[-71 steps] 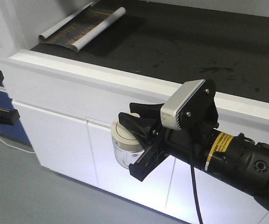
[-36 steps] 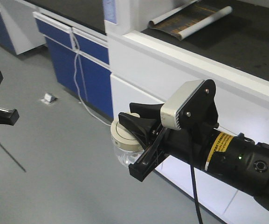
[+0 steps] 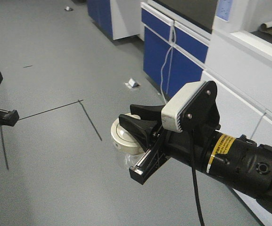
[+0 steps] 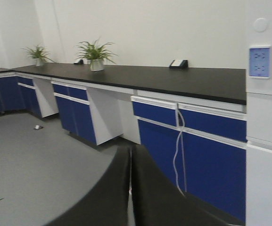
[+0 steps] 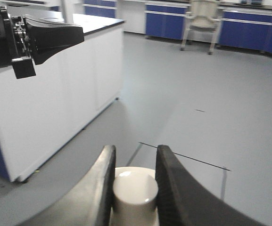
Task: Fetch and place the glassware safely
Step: 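Hold the jar in the right gripper while the base drives away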
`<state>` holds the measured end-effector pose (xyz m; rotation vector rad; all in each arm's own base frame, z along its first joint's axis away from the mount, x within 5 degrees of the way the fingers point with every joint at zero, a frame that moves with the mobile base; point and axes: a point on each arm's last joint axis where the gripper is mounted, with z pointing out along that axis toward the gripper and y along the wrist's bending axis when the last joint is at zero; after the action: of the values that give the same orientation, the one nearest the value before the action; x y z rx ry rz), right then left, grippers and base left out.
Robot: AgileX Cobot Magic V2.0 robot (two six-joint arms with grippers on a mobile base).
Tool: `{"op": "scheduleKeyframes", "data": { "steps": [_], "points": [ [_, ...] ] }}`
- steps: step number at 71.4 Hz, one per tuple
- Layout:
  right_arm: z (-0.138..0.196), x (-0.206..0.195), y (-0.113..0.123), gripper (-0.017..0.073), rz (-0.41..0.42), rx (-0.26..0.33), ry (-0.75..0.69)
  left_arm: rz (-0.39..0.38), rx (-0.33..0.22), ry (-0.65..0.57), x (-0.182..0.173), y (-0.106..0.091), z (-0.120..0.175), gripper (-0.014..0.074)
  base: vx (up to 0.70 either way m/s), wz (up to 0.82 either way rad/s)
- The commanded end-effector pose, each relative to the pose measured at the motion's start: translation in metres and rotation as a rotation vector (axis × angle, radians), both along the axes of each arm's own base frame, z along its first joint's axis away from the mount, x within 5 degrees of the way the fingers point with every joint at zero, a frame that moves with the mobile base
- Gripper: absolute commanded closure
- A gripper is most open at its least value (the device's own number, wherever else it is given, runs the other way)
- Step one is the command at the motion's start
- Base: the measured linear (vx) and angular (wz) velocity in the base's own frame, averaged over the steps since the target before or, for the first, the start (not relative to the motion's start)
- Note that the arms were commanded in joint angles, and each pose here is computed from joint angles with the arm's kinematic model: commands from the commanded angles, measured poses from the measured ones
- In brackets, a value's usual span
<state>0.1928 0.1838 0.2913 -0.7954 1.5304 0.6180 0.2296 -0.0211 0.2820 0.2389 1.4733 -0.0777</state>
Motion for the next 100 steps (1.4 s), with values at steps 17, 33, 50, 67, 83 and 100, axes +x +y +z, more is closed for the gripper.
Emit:
{"op": "scheduleKeyframes", "data": {
  "steps": [17,33,50,67,83,100],
  "points": [
    [0.0259,-0.0039,-0.0001,0.056,0.028,0.112,-0.092,-0.009,-0.033,-0.112,-0.002,-0.0003,0.0192,0.0601,-0.11,0.51],
    [0.0259,-0.0039,0.0,0.056,0.028,0.112,-0.092,-0.009,-0.033,-0.112,-0.002,-0.0003,0.0192,0.0601,0.01,0.28],
    [0.0259,-0.0039,0.0,0.056,0.028,0.112,-0.092,-0.009,-0.033,-0.112,-0.002,-0.0003,0.0192,0.0601,0.14,0.29],
    [0.0252,-0.0037,-0.0002,0.056,0.025,0.106,-0.088,-0.009,-0.033,-0.112,-0.002,-0.0003,0.0192,0.0601,0.24,0.23],
    [0.0253,-0.0037,-0.0002,0.056,0.025,0.107,-0.089,-0.009,-0.033,-0.112,-0.002,-0.0003,0.0192,0.0601,0.35,0.05],
    [0.0253,-0.0037,-0.0002,0.056,0.025,0.107,-0.089,-0.009,-0.033,-0.112,-0.002,-0.0003,0.0192,0.0601,0.44,0.0]
  ]
}}
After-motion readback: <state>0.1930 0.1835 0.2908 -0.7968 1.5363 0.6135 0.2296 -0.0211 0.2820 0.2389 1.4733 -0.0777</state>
